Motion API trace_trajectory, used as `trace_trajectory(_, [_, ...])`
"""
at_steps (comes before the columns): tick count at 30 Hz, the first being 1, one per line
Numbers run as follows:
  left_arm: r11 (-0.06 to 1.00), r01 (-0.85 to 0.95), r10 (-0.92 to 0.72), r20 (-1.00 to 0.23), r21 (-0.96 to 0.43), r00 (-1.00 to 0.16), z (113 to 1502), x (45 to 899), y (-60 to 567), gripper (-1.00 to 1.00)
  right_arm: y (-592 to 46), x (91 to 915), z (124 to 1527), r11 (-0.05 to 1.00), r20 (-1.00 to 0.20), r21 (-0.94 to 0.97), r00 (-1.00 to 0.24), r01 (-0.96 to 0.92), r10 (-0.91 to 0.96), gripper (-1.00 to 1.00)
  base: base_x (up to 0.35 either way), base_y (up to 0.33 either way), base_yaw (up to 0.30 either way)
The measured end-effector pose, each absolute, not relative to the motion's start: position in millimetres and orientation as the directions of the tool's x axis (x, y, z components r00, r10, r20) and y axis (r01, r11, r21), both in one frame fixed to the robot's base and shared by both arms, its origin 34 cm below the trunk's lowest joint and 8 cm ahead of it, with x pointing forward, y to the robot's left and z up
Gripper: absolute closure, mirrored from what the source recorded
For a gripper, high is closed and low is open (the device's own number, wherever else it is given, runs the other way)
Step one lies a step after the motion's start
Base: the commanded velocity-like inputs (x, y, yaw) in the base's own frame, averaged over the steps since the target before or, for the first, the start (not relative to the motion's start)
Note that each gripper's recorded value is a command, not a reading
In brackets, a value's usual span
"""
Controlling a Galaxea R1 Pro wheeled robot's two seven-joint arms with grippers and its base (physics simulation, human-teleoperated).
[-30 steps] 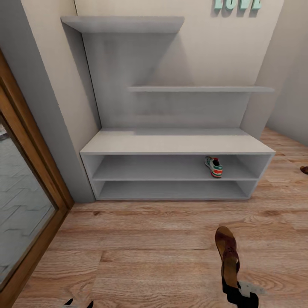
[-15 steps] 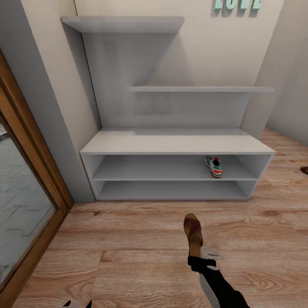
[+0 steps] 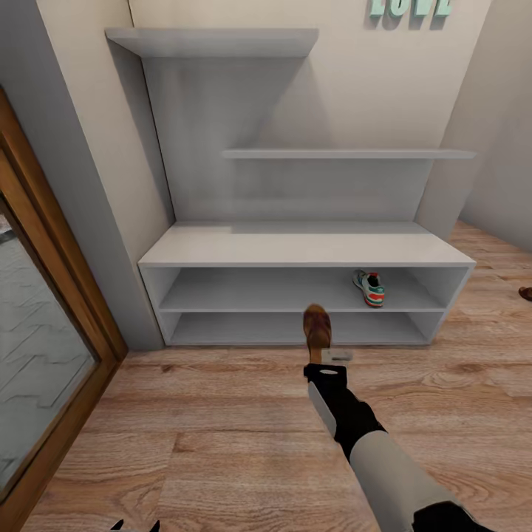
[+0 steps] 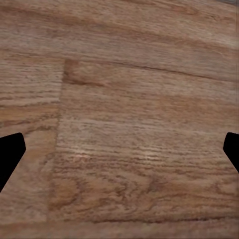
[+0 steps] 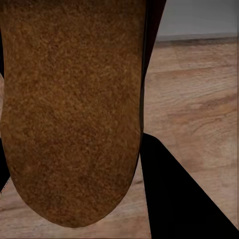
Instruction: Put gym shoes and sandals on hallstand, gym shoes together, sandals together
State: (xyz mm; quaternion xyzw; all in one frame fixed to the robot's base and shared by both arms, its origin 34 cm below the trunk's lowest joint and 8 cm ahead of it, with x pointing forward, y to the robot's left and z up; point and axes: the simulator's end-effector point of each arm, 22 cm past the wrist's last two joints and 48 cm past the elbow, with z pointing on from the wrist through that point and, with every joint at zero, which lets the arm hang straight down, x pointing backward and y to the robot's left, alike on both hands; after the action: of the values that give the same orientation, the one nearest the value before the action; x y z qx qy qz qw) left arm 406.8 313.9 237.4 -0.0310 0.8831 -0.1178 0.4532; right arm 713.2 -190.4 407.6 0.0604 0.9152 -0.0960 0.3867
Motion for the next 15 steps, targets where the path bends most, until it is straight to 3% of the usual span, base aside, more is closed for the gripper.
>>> trace_trajectory(15, [0.969, 0.077, -0.145, -0.79, -0.236, -0.596, 235.9, 404.9, 306.3, -1.0, -188.9, 716.9, 410.2, 0.976, -0.723, -0.127, -0.69, 0.178, 0.031, 1.0, 0.0, 0.0, 0.0])
